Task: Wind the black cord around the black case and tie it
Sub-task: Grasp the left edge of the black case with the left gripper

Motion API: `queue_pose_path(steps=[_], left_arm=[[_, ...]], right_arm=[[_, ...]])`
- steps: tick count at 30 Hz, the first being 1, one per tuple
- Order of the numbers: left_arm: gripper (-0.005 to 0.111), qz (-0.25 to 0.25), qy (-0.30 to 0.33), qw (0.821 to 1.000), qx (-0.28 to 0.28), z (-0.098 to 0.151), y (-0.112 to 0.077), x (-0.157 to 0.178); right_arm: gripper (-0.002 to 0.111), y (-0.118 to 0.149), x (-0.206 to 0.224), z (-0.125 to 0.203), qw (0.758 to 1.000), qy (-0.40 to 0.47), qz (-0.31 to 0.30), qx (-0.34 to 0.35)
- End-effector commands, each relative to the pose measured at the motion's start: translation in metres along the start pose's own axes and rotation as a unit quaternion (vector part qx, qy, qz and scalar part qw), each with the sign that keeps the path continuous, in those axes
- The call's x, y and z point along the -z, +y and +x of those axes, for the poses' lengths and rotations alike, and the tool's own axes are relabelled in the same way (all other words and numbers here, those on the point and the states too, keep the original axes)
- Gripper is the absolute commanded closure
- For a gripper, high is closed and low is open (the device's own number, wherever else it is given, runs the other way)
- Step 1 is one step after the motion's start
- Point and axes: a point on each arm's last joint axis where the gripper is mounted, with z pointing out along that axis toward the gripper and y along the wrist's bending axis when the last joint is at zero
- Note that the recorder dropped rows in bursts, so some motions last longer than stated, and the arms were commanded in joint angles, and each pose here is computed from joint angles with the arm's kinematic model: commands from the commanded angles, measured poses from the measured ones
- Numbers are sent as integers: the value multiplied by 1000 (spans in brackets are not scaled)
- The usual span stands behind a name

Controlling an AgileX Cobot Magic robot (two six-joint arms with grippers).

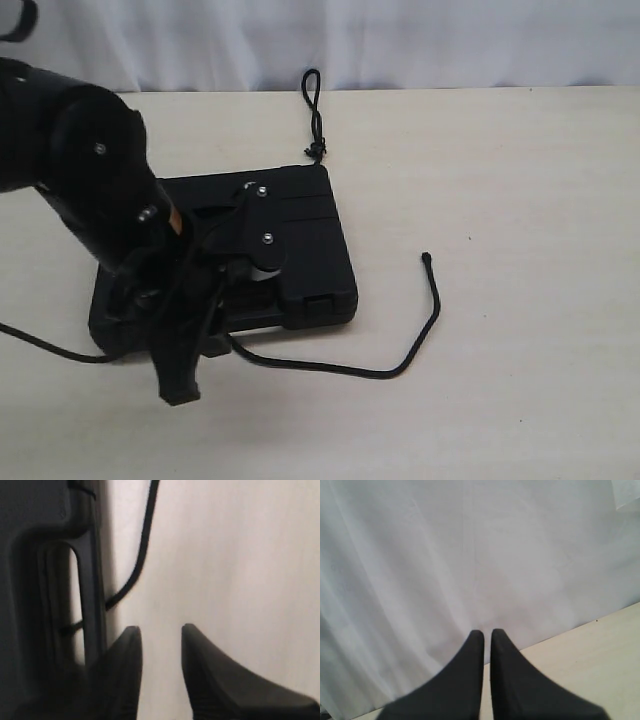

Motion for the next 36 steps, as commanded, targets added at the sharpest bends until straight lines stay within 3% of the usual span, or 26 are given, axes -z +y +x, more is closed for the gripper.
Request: queue_pose_path(steps=[1,4,16,24,26,27,28,31,36], left_arm=[[61,-41,-34,999,-11,-13,8,-18],[57,-43,-31,999,-10,-14,11,-27],[57,-55,2,998,-37,-10,21,-60],[58,-80,-13,996,-47,-13,28,-73],[75,-77,-9,996,-48,-12,28,-73],[94,-75,3,995,-59,-10,27,-73],[103,-75,14,995,-71,-9,28,-73],[107,-78,48,990,-105,-3,27,-64],[107,-122,23,985,-123,-6,24,-19]], right_arm=[[104,0,0,0,1000,0,-1,1],[104,0,0,0,1000,0,-1,1],[104,0,0,0,1000,0,-1,1],[104,0,1,2,1000,9,1,1],[104,0,1,2,1000,9,1,1],[104,0,1,2,1000,9,1,1],[104,0,1,2,1000,9,1,1],[104,0,0,1,1000,2,0,1],[104,-1,0,0,999,-4,2,-53]])
